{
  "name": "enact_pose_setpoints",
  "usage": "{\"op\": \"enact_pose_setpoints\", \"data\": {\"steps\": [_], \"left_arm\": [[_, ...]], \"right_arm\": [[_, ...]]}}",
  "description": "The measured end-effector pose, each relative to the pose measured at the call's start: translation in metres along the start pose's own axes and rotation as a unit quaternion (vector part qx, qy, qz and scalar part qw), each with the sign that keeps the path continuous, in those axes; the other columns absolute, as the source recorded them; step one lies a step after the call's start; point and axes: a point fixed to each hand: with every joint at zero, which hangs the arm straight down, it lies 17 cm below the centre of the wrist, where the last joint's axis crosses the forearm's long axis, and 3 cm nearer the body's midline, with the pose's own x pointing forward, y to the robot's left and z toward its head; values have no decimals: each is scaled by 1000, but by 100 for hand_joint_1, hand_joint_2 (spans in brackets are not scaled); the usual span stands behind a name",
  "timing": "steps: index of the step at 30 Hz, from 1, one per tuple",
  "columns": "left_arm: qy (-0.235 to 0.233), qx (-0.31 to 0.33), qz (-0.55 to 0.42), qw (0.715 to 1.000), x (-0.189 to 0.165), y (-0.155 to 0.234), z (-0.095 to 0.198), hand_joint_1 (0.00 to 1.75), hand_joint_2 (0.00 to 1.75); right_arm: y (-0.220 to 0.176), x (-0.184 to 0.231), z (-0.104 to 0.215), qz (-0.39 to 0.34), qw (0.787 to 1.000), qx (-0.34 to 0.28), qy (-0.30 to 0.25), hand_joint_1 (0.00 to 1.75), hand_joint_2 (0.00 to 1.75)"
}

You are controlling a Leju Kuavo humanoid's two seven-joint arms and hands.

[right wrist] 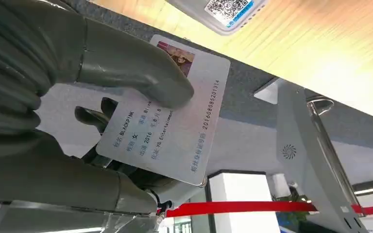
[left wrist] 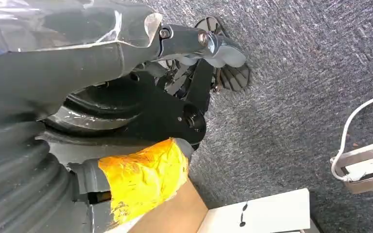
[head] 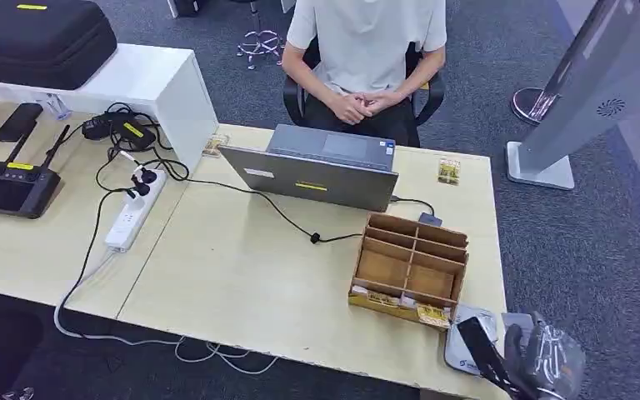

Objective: Pass the card to the sensor for recognition and then transmit it.

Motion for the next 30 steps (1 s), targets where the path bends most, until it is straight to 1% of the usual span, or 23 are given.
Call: {"op": "enact_pose_setpoints", "data": {"steps": [13,30], "left_arm": [[-3,0,2,1000,1,0,0,0,175],[-2,1,11,1000,0,-1,0,0,175]], "right_arm": [[5,9,-3,-4,1000,4,-5,175,175],[25,13,6,-15,1000,26,-4,175,175]]}}
